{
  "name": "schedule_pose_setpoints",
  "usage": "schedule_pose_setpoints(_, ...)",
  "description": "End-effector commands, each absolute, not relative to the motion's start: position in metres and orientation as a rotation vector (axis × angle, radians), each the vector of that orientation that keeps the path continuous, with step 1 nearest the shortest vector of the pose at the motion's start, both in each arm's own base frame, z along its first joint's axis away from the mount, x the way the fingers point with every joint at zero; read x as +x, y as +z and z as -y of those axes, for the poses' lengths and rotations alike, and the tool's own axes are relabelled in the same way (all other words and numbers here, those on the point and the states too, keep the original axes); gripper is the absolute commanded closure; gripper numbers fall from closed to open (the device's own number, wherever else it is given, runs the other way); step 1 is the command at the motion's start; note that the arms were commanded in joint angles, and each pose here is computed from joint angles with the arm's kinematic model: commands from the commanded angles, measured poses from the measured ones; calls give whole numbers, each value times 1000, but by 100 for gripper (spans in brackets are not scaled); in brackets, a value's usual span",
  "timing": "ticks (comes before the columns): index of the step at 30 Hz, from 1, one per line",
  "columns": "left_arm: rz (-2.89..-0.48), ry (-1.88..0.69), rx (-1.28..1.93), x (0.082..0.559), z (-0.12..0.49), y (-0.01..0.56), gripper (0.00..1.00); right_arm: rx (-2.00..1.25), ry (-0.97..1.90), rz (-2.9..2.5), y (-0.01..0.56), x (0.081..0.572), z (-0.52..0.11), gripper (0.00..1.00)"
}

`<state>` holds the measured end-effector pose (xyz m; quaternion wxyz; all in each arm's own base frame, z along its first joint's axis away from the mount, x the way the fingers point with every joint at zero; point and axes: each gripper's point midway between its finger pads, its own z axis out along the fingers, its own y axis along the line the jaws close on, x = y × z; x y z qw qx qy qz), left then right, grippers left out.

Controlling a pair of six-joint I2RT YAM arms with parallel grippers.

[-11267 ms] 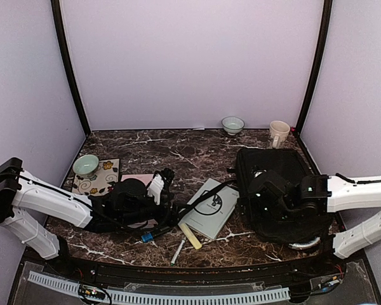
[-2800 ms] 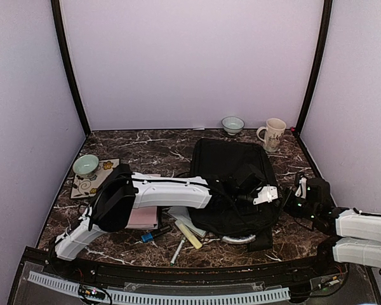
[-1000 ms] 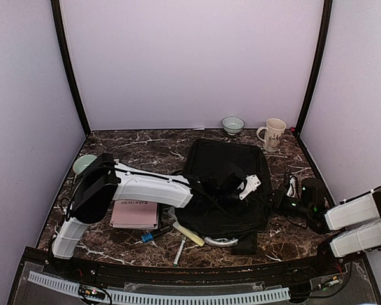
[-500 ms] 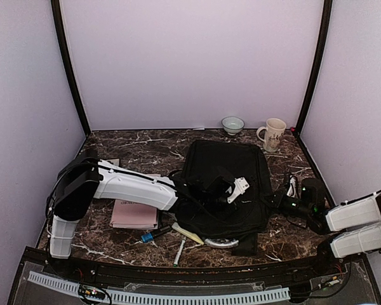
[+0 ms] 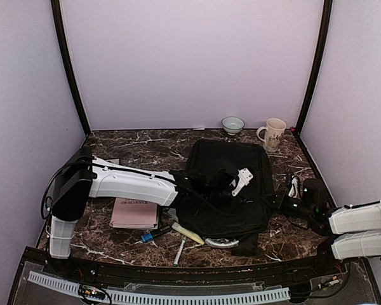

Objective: Pack the student bag
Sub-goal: Hold the student bag at the center of the board, then unzip the upper front pocket of the student bag.

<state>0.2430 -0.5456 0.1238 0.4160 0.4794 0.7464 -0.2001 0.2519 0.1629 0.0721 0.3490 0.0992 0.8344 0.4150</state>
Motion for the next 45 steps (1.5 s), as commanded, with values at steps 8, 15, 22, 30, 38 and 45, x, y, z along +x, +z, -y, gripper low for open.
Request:
schedule_pose_setpoints(8,-1997,-442,1194,235,561,108,38,93,1121,-2026,118,245,-189,100)
schedule_pose_setpoints(15,-2021,-398,1169,230,560,106,29,61,1135,-1953,151,237,-195,100)
schedule_pose_setpoints(22,-1993,-129,1062,254,543,108,28,69,1144,-1913,166,229,-189,100)
schedule_pose_setpoints(30,-1958,95,952,281,531,118,35,97,1157,-1869,186,221,-181,100)
schedule_pose_setpoints(38,-1932,300,868,294,502,133,46,123,1080,-1865,202,222,-169,100)
schedule_pose_setpoints(45,-1959,425,803,299,468,149,54,157,992,-1895,205,232,-163,100)
